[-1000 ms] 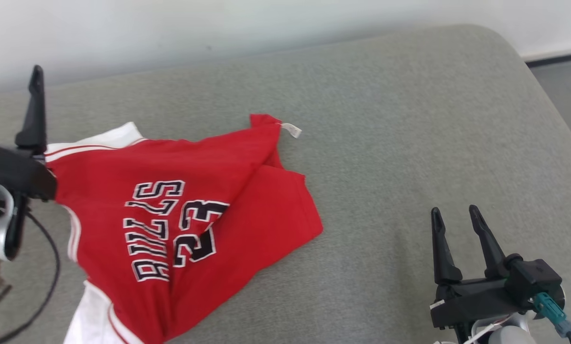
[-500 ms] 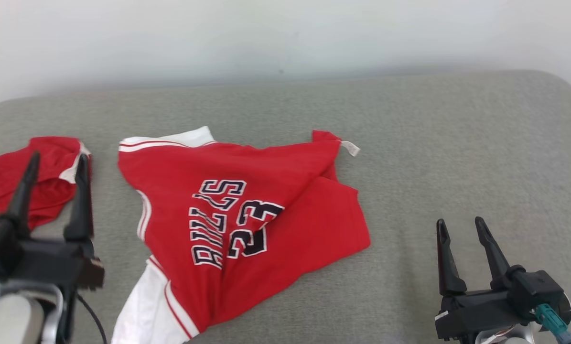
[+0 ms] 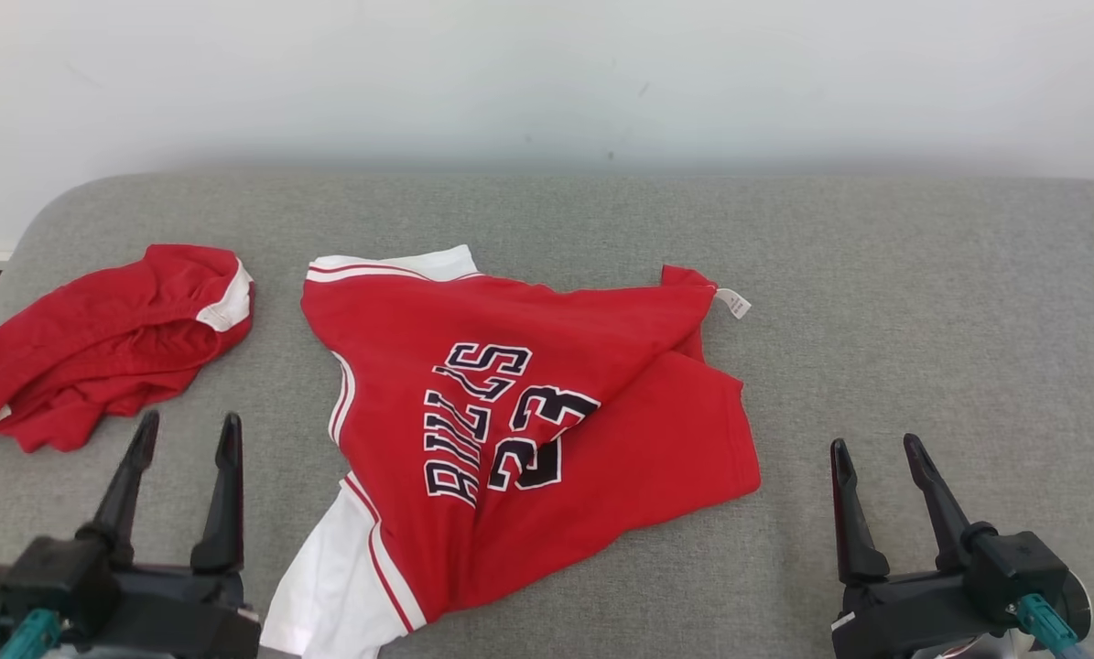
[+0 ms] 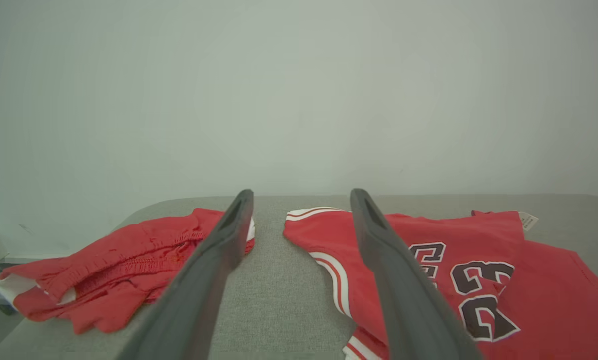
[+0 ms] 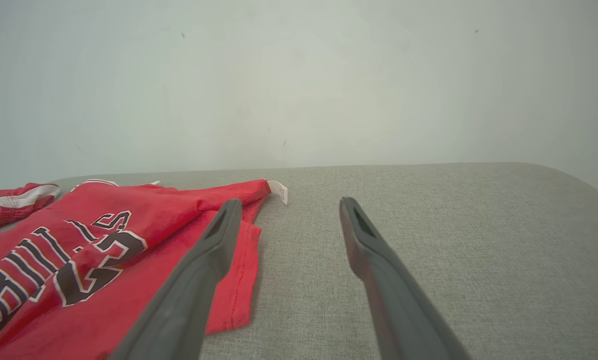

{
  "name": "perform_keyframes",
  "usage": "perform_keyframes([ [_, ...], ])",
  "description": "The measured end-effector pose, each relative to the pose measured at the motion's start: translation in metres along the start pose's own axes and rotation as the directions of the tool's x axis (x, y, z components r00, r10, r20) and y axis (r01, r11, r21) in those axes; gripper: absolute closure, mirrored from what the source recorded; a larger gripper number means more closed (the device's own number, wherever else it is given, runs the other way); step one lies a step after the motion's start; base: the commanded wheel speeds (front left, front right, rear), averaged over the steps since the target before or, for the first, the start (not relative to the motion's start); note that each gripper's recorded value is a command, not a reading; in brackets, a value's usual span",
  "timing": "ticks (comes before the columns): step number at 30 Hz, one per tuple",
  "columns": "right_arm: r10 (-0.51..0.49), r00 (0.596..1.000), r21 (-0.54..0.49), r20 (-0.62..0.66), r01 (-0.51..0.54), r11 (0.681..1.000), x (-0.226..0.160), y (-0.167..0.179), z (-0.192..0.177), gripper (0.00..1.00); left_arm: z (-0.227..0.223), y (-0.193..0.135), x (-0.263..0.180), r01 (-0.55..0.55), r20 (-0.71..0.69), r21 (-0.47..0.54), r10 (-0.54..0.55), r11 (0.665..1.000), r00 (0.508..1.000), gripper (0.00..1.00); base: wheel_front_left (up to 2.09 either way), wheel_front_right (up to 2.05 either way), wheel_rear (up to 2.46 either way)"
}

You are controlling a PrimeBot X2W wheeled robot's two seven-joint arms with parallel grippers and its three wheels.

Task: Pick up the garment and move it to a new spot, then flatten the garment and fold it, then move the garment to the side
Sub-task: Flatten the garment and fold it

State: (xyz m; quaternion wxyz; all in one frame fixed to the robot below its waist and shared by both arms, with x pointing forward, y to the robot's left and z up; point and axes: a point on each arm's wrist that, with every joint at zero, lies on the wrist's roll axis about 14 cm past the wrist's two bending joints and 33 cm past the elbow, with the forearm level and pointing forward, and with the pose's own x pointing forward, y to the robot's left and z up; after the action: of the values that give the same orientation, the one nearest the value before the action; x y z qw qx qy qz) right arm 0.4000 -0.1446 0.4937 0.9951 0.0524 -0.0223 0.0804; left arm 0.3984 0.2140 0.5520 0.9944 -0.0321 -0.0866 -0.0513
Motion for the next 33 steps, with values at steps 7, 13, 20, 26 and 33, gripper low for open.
perform_keyframes([
  [7, 0.009, 1.0, 0.001, -0.03, -0.009, 1.0, -0.001, 0.003, -0.01, 0.0, -0.022, 0.006, -0.02, -0.062, -0.054, -0.03, 0.06, 0.998, 0.997, 0.0, 0.0, 0.0, 0.0],
  [13, 0.01, 0.998, 0.005, -0.055, -0.009, 1.0, -0.004, 0.004, -0.018, 0.0, -0.034, 0.01, -0.028, -0.104, -0.084, -0.049, 0.099, 0.993, 0.991, 0.0, 0.0, 0.0, 0.0],
  [20, 0.006, 0.996, 0.009, -0.084, -0.006, 1.0, -0.006, 0.003, -0.027, 0.0, -0.046, 0.008, -0.031, -0.101, -0.115, -0.054, 0.094, 0.993, 0.989, 0.0, 0.0, 0.0, 0.0],
  [26, 0.04, 0.99, 0.002, -0.134, -0.04, 0.999, 0.007, 0.012, -0.036, 0.0, -0.046, 0.003, -0.027, -0.092, -0.108, -0.055, 0.085, 0.994, 0.991, 0.0, 0.0, 0.0, 0.0],
  [33, 0.102, 0.966, -0.024, -0.239, -0.111, 0.994, 0.031, 0.027, -0.056, 0.0, -0.046, -0.003, -0.024, -0.084, -0.103, -0.062, 0.077, 0.995, 0.992, 0.0, 0.0, 0.0, 0.0],
])
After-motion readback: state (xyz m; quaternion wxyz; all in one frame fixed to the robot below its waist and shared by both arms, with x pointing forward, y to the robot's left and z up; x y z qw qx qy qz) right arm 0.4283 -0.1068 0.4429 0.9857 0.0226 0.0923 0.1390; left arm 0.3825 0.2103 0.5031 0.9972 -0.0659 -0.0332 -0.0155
